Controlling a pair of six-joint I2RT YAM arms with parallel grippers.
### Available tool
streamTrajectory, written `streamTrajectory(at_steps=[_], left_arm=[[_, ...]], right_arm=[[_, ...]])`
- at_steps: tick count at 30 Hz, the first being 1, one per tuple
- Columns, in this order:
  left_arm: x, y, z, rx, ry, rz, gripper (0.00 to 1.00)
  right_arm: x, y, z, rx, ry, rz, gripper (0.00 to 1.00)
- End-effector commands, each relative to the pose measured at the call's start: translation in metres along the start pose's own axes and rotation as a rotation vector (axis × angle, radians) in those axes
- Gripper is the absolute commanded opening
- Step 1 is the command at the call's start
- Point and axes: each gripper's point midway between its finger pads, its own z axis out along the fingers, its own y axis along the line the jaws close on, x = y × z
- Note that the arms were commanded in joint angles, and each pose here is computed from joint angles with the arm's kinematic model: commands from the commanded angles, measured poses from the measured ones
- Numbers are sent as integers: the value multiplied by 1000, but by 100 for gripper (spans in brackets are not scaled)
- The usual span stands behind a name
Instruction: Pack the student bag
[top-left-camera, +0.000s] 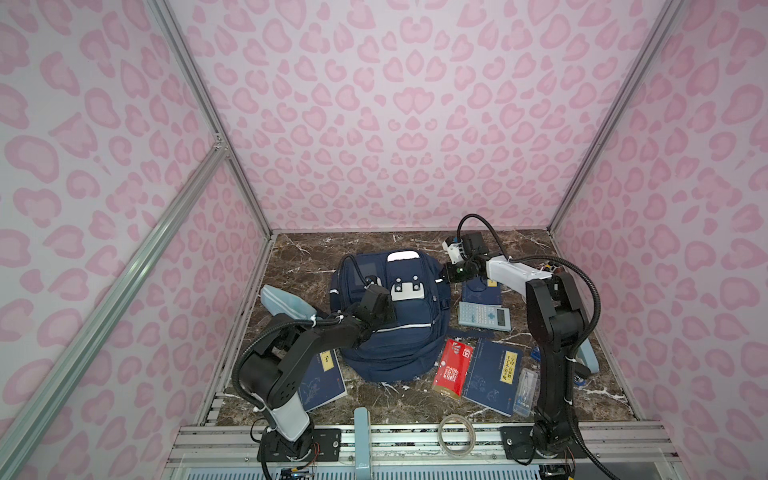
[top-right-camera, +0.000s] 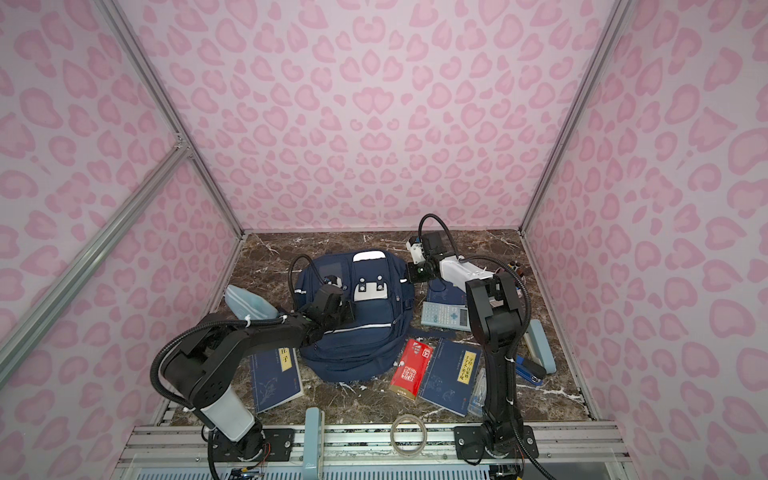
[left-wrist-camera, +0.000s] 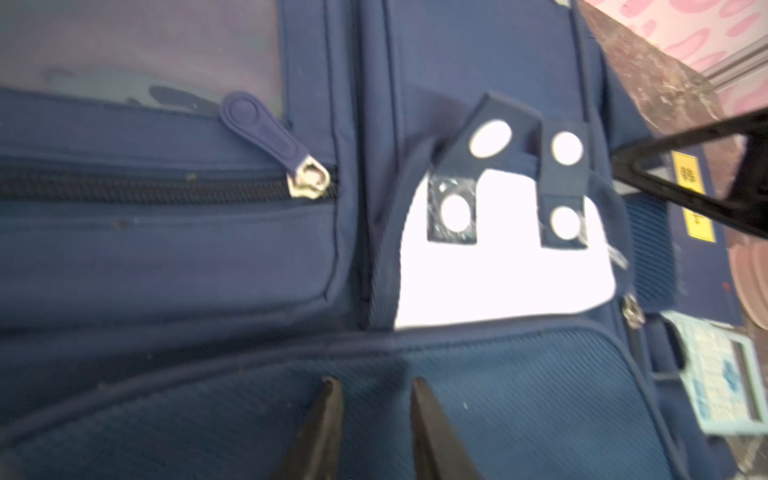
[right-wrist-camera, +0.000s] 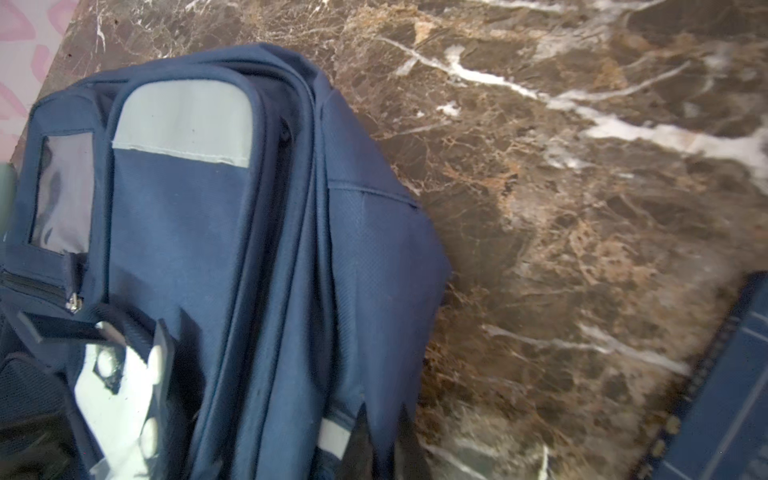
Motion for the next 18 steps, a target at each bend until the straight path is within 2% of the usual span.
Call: streamTrajectory(at_steps=[1,3,8,13,18], left_arm=[[0,9,18,-36,42,6,31],[-11,5,30,-30,42,12,27],[-40,-10,55,-20,49,41,27],[-52,-38,79,72,80,16,28],[-62,-65,91,150,90,11,30]], right_arm=[[5,-3,-2,9,14,25,10],[1,-6,-12,38,-14,37,10],[18,-11,-21,71,16,77,13],[35,-19,-29,129,21,111,14],[52,-2,-38,123,25,104,16]])
